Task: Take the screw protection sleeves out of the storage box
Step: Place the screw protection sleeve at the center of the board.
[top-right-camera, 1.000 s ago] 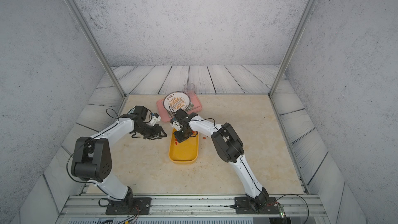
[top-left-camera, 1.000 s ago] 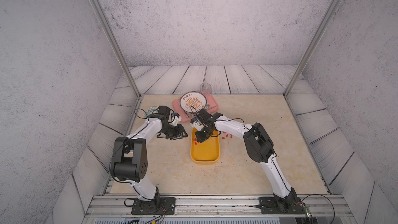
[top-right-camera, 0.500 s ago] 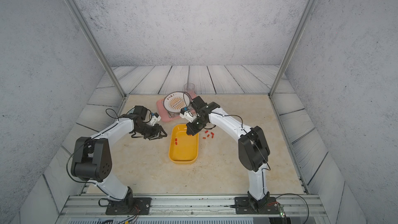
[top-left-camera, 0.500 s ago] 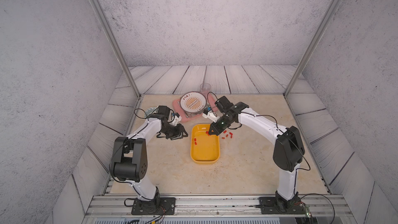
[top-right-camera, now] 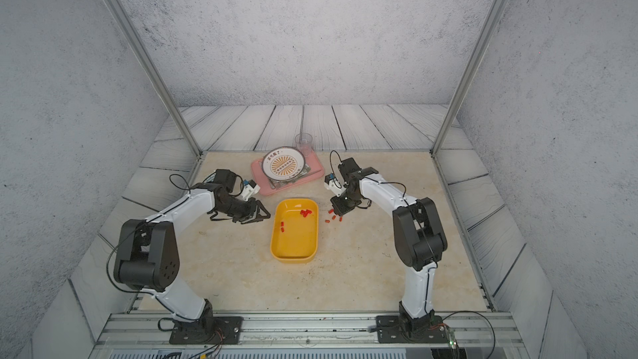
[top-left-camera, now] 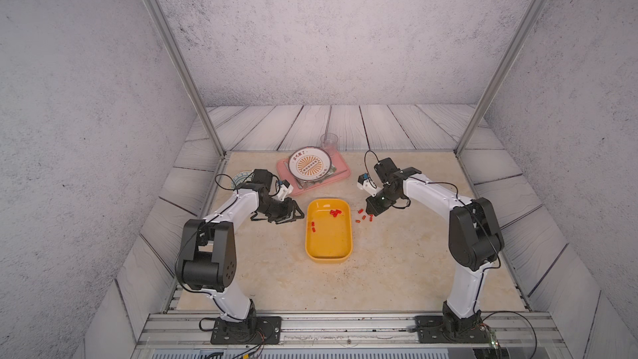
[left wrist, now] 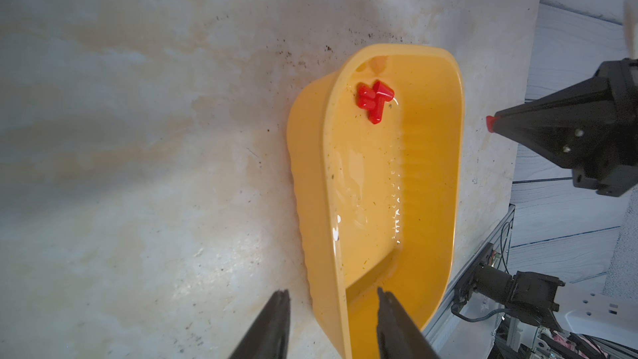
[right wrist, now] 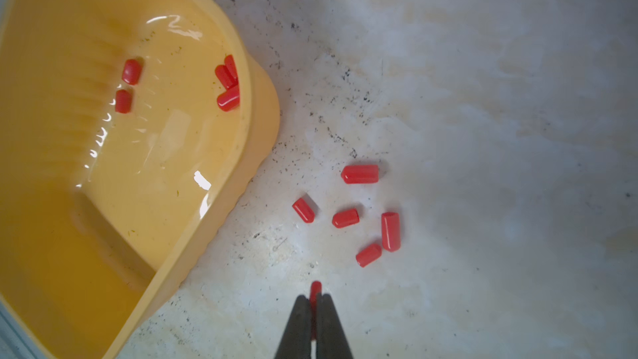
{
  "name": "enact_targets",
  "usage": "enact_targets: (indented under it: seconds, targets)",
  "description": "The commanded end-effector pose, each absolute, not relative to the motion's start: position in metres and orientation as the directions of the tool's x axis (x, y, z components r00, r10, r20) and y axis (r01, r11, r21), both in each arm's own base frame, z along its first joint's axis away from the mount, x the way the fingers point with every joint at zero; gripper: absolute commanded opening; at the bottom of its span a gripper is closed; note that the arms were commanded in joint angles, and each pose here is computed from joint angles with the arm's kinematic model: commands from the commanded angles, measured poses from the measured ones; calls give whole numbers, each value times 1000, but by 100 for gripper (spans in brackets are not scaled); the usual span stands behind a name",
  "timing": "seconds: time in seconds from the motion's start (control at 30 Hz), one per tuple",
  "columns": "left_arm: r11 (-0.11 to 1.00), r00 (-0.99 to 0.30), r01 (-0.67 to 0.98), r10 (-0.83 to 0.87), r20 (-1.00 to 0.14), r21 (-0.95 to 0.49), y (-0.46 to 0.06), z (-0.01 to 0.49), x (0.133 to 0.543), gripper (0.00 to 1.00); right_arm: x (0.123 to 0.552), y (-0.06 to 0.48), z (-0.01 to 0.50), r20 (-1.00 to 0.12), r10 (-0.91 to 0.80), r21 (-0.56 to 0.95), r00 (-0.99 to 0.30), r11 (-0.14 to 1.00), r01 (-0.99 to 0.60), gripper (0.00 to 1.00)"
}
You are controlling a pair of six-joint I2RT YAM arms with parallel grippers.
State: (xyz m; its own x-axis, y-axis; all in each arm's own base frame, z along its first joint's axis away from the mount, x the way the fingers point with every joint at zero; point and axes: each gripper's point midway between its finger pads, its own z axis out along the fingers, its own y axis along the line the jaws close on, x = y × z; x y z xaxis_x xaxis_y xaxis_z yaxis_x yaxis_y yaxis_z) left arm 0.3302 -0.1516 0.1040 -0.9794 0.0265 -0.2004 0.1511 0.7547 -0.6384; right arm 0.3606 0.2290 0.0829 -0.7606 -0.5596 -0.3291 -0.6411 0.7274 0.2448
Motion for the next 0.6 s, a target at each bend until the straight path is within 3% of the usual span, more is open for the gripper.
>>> enact_targets:
  seconds: [0.0,0.57]
  targets:
    - [742,-972,179,33,-232,-646,-153,114,335,46,364,234,61,-295,-573,248,-765,727,-640,9]
    - [741,-973,178,33,-230,-648,-154,115,335,46,359,236,23,-216,-599,242,-771,733,-636,17]
